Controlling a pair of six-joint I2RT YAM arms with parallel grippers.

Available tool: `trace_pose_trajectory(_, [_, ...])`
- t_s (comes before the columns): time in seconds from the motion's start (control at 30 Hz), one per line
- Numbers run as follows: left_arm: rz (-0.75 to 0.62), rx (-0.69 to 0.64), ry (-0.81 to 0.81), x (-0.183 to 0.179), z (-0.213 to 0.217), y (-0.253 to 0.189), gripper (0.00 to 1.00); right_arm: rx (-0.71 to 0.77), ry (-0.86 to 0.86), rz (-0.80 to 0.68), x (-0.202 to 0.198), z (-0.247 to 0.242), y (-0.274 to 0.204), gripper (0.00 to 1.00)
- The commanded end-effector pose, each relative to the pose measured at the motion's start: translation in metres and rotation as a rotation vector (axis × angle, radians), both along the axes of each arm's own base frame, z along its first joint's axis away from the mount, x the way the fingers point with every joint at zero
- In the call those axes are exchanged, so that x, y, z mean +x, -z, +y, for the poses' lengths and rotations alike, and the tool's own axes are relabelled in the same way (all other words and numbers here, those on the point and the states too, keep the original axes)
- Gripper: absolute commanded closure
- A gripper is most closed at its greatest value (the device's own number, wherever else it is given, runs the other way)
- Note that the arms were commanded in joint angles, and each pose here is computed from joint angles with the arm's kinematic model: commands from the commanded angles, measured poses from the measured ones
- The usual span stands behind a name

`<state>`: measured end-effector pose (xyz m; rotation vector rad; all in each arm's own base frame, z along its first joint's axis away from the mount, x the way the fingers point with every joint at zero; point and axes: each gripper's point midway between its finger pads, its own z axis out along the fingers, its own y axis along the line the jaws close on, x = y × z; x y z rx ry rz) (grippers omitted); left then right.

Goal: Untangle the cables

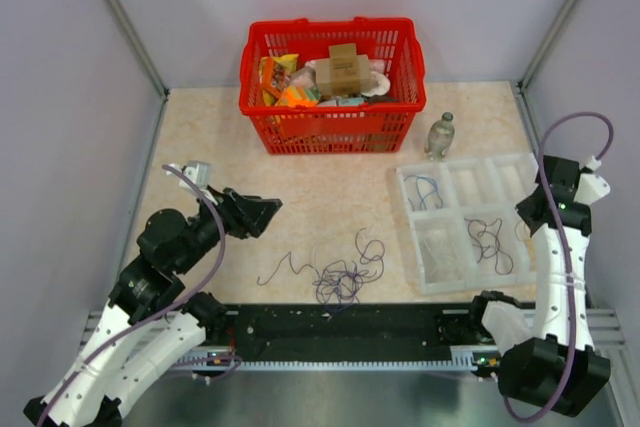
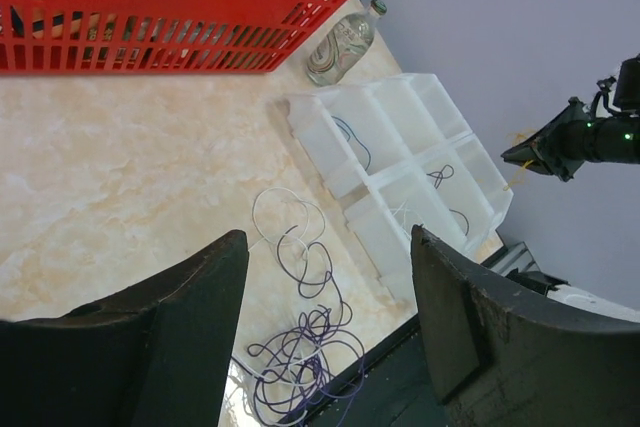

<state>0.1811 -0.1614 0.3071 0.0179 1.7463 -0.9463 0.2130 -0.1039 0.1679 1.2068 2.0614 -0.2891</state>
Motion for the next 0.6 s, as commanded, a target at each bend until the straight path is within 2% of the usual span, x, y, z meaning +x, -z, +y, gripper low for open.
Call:
trace_pose_trajectory(0.0, [-0.065, -0.024, 0.076, -0.007, -0.01, -0.025, 0.3, 0.001, 0.158, -0.019, -0.001, -0.02, 0.005, 1.0])
trace_pose_trajectory(0.33, [-0.057, -0.04, 0.124, -0.011, -0.018, -0.029, 0.33, -0.063, 0.233, 0.082, 0.014, -0.048, 0.045, 1.0])
trace_pose_trajectory(0.57, [-0.042, -0.045, 0.121, -0.015, -0.015, -0.025, 0.34, -0.003, 0.243, 0.138, 0.019, -0.051, 0.078, 1.0])
